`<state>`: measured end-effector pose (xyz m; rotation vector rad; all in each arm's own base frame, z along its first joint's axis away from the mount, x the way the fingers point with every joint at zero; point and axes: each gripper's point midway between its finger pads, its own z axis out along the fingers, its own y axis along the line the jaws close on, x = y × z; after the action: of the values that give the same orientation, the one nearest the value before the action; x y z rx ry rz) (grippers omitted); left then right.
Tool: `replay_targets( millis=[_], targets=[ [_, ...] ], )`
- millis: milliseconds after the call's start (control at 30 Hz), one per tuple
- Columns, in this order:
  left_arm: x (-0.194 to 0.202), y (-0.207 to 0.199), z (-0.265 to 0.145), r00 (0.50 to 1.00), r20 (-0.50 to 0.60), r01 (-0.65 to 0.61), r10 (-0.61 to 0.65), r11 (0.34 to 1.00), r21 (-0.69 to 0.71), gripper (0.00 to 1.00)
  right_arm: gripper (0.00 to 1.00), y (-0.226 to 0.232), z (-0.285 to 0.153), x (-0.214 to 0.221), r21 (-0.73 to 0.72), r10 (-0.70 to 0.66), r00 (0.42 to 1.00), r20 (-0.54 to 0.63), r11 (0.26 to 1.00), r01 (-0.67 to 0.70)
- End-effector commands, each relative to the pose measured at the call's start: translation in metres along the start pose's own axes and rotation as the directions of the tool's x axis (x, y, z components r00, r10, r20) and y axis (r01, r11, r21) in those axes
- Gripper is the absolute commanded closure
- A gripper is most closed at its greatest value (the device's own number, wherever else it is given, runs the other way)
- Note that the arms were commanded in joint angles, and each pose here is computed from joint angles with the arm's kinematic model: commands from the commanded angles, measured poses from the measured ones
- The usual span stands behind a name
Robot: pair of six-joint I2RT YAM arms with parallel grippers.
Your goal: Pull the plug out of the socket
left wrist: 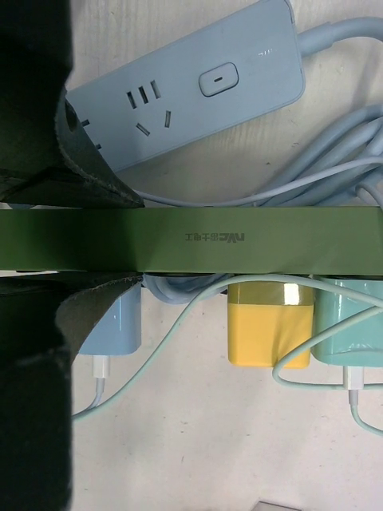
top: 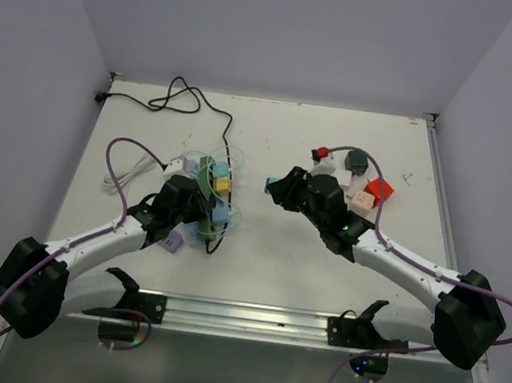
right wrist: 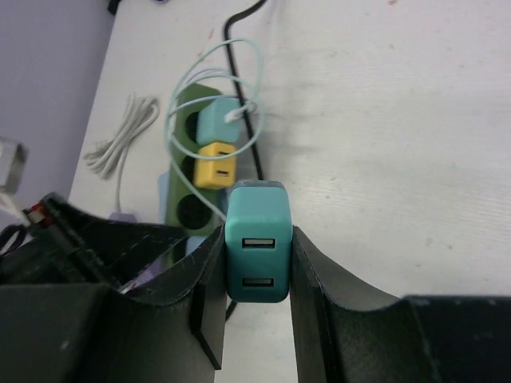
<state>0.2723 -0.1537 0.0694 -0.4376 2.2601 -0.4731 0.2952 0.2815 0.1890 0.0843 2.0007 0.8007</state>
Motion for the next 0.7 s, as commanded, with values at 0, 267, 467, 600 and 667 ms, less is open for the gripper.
replay_targets(
  millis=[0,267,467,600,667],
  targets=[
    [-0.020,-0.005,-0.005,0.996,0.090,-0.007,0.005,1.000,0.021,1.00,1.00,-0.037,0.002,-0.003,0.046,0.091,0.996,0.016,0.995,-0.092],
    [-0.029,-0.022,-0.012,0.993,0.114,-0.003,-0.010,0.994,0.109,1.00,0.96,-0.074,0.023,0.041,0.088,0.126,0.984,-0.124,0.989,-0.116],
    [-0.031,-0.025,-0.014,0.993,0.115,-0.007,-0.008,0.992,0.127,1.00,0.76,-0.073,0.028,0.054,0.073,0.134,0.976,-0.171,0.990,-0.124],
    [-0.031,-0.029,-0.016,0.994,0.113,-0.018,0.001,0.988,0.150,1.00,0.67,-0.074,0.030,0.057,0.078,0.139,0.973,-0.183,0.989,-0.127],
    [-0.030,-0.031,-0.016,0.994,0.111,-0.020,0.002,0.986,0.163,1.00,0.61,-0.076,0.029,0.060,0.084,0.141,0.970,-0.198,0.988,-0.126]
  ],
)
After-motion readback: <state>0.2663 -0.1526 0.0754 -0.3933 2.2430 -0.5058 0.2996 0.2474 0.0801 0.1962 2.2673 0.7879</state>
